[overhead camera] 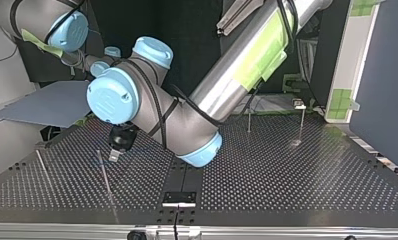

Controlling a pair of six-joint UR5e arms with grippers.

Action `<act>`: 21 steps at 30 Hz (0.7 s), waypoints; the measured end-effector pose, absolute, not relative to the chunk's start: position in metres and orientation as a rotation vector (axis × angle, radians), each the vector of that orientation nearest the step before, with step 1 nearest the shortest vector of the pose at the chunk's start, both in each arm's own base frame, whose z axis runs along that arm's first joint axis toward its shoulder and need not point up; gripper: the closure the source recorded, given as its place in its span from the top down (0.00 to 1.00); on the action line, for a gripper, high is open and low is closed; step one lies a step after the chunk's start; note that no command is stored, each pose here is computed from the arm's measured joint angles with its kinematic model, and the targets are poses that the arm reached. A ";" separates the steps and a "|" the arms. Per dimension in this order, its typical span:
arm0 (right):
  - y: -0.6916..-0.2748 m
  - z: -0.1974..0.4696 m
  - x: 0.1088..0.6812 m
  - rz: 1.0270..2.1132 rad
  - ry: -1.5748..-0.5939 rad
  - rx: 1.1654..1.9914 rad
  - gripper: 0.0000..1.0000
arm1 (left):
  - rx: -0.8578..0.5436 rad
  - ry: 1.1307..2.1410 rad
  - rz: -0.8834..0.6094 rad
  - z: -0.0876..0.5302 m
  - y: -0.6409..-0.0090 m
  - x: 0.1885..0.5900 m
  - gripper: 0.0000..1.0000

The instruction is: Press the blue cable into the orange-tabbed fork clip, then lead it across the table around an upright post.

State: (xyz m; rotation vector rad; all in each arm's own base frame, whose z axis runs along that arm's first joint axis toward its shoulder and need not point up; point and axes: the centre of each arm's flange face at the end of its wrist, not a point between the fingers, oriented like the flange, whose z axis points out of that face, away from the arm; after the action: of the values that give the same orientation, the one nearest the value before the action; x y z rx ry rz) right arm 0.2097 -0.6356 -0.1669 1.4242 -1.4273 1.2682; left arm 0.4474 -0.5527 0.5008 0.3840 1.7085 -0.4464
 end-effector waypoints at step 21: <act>-0.634 -0.168 0.211 1.264 -1.433 1.435 0.00 | 0.394 1.717 -0.520 0.500 -0.558 0.443 0.99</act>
State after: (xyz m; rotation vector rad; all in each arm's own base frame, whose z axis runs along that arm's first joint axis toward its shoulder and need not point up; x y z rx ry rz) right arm 0.2114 -0.6335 -0.1684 1.4347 -1.4328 1.2644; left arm 0.4432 -0.5583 0.5003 0.3944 1.7167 -0.5203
